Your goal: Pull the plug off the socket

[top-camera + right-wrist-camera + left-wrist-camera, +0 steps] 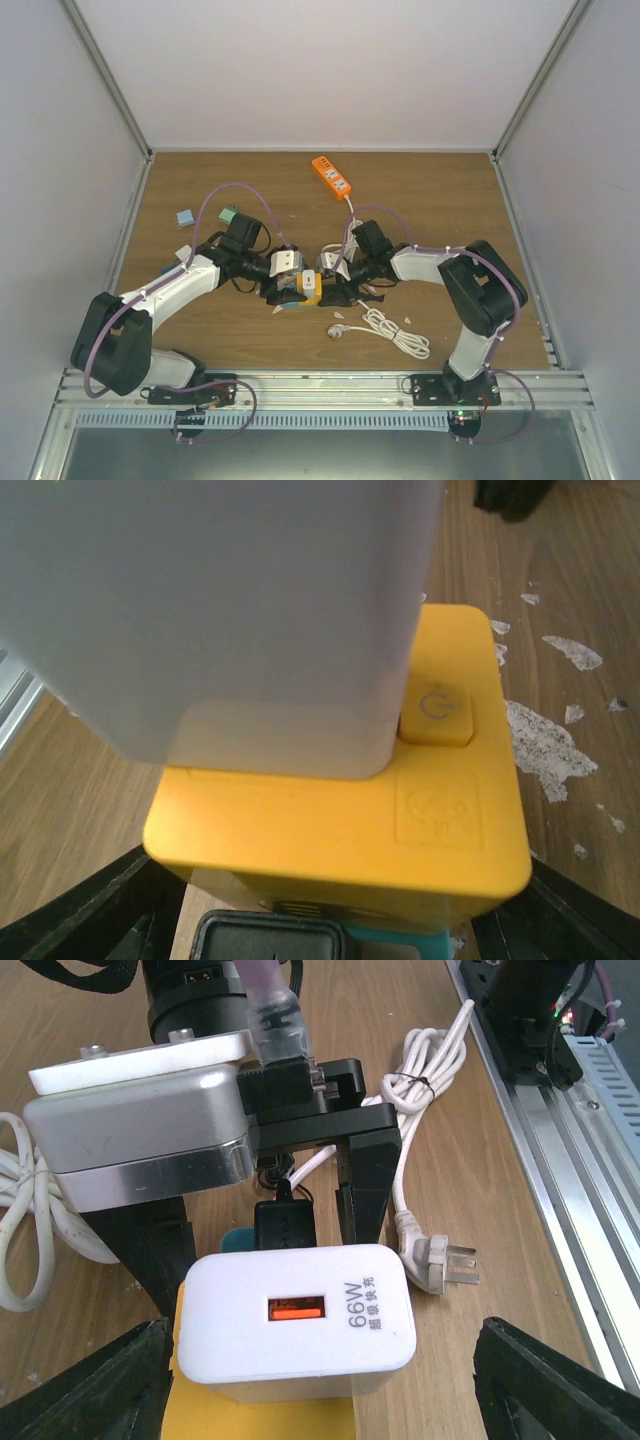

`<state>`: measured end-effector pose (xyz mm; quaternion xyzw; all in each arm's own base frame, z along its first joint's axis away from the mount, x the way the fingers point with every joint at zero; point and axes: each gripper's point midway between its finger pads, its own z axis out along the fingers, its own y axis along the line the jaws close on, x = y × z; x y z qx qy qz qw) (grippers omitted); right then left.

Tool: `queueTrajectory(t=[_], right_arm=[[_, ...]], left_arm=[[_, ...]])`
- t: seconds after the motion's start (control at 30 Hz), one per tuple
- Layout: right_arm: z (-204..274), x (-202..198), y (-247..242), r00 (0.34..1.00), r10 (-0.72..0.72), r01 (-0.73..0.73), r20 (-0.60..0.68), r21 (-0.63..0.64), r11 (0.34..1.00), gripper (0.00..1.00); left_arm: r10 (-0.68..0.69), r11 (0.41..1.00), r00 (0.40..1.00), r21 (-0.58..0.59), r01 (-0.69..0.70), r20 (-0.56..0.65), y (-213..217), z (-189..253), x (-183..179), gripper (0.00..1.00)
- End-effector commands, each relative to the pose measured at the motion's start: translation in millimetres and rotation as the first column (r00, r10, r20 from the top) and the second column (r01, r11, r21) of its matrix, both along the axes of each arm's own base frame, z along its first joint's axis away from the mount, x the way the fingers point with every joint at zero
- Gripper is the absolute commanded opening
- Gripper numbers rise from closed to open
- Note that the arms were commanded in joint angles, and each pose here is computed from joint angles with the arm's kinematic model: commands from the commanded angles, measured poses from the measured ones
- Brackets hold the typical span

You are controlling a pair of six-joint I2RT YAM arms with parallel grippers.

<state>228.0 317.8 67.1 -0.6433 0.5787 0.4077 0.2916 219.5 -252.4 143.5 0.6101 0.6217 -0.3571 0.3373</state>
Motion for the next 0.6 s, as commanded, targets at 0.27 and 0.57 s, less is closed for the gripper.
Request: queueTrajectory(t=[0.27,0.57], right_arm=[[19,8,12,0.997,-0.041,0.036,0.072,0.064,0.997,0.68],[16,8,11,0.997,-0.044,0.04,0.069,0.057,0.998,0.44]], left_arm=[[0.003,1.0,1.0,-0.01,-0.002,0.018,-10,-5,1,0.73],[-0.031,0.998,0.999,-0.061,0.028,-0.038,-17,13,-4,0.52]])
